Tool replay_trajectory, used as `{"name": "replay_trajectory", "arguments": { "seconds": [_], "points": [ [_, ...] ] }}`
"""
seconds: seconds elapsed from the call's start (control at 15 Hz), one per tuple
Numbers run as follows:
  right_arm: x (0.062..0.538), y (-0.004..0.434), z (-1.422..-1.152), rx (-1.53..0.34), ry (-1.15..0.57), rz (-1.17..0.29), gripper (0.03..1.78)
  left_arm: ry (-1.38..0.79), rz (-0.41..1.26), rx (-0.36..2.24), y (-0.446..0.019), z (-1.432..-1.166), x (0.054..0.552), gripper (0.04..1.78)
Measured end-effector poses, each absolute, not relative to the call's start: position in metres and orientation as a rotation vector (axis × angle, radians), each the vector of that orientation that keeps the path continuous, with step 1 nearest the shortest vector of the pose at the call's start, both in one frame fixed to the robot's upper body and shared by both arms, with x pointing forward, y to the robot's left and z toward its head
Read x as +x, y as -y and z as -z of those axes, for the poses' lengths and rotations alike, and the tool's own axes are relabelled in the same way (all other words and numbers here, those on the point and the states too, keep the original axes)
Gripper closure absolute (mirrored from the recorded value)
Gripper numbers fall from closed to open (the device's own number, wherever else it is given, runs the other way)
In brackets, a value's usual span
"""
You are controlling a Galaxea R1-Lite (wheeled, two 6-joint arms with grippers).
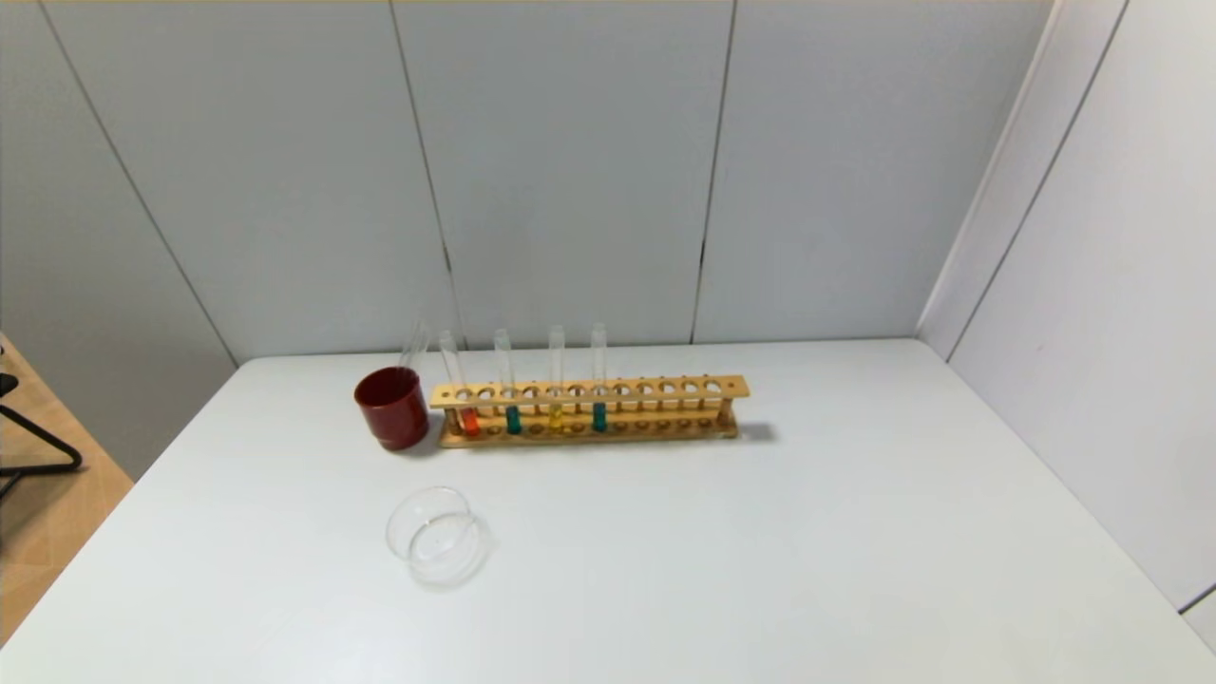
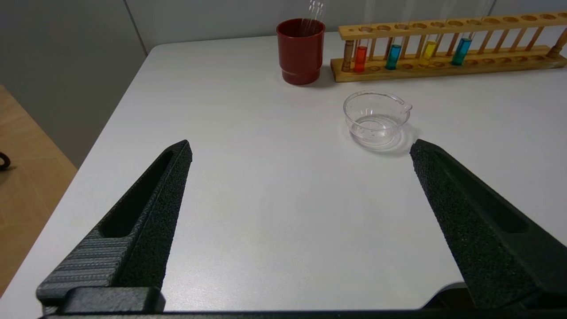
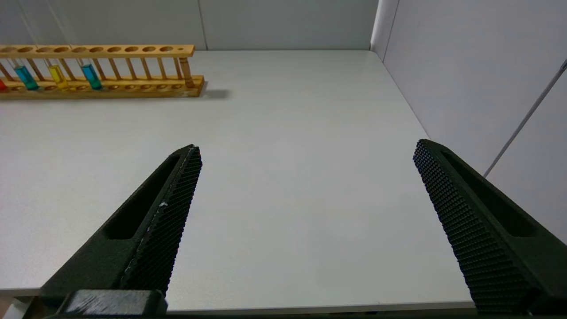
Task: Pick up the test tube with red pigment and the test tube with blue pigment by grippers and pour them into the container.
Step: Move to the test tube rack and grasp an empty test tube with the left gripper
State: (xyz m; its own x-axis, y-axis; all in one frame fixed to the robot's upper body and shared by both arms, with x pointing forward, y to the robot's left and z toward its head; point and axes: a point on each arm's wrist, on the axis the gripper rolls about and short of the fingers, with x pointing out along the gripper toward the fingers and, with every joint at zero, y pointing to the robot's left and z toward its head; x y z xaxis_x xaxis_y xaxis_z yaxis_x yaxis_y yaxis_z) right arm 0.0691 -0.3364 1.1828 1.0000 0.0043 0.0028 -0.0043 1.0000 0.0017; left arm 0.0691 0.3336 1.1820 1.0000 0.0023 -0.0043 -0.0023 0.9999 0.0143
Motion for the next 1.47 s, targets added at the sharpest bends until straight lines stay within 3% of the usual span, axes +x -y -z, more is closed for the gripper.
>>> {"name": "replay_trajectory", "arguments": {
  "seconds": [0.27, 0.47, 0.73, 0.93, 1.2, 1.47],
  "points": [
    [0.069, 0.336, -1.183, 0.002, 0.003, -0.004, 0.06, 0.002, -0.002, 0.023, -0.334, -1.184, 0.069, 0.08],
    [0.069, 0.336, -1.183, 0.002, 0.003, -0.004, 0.06, 0.026, 0.008, 0.025, -0.333, -1.206, 0.059, 0.08],
    [0.069, 0.336, -1.183, 0.001, 0.003, -0.004, 0.06, 0.023, 0.099, 0.026, -0.331, -1.263, 0.037, 0.08],
    [0.069, 0.336, -1.183, 0.002, 0.003, -0.004, 0.06, 0.024, 0.140, 0.026, -0.330, -1.321, 0.044, 0.08],
    [0.069, 0.336, -1.183, 0.002, 0.003, -0.004, 0.06, -0.001, 0.158, 0.023, -0.330, -1.386, 0.092, 0.08],
    [0.069, 0.336, -1.183, 0.002, 0.003, -0.004, 0.06, -0.055, 0.169, 0.006, -0.329, -1.411, 0.165, 0.08]
  ]
}}
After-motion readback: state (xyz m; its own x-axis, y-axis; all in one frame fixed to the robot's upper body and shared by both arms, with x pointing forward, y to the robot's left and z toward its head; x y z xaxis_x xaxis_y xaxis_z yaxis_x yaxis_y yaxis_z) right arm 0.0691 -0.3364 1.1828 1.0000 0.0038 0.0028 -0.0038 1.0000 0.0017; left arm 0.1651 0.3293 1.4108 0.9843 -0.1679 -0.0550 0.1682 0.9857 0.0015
